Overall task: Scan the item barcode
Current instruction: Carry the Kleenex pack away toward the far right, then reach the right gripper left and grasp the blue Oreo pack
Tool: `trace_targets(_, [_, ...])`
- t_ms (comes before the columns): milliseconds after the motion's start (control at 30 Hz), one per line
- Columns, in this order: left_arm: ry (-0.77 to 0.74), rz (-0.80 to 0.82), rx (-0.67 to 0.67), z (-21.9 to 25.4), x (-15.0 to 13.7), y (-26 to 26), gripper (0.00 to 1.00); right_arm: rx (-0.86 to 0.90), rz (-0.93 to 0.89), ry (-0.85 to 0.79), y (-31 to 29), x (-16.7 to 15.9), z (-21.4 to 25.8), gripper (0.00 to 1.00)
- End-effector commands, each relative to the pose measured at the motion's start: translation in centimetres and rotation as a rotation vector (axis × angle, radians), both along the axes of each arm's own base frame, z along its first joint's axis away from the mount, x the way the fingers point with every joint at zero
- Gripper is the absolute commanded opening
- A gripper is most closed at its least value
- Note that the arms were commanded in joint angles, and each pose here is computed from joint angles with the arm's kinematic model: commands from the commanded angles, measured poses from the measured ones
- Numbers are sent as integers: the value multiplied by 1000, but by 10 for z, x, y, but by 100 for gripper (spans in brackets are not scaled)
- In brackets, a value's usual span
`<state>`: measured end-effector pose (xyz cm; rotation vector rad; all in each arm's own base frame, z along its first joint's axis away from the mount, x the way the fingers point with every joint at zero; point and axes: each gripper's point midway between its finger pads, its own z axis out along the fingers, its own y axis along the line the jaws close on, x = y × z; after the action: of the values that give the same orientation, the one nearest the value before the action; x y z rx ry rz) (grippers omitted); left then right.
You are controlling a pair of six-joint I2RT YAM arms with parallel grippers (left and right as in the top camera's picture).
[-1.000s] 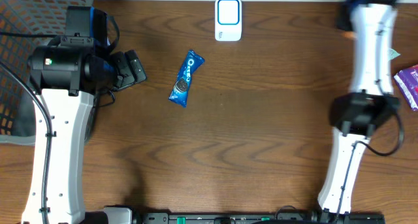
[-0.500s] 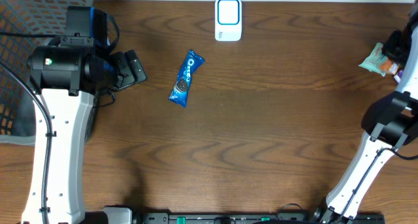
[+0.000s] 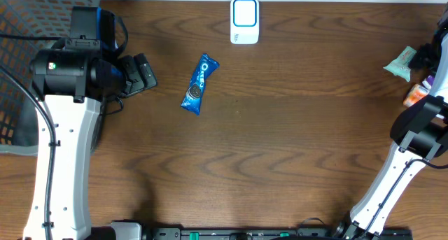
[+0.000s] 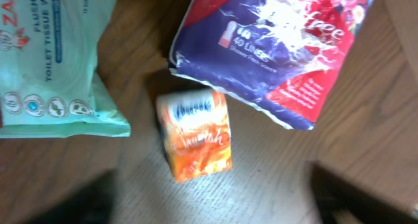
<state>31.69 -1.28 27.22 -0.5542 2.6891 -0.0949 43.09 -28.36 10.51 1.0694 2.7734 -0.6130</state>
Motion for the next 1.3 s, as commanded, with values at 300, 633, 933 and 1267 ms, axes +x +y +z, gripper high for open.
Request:
trace_targets(300, [4,5,17,-1,1,4,98,326,294,-109,137,58,-2,99])
trace_targets(633, [4,5,17,-1,1,4,98,793,645,-134,361,66,10,99])
trace_targets(933, [4,4,18,-1,1,4,98,788,904,-132,514,51,3,99])
trace_targets(1267, [4,4,18,-1,1,4,98,692,704,-217,616,35,-53,87])
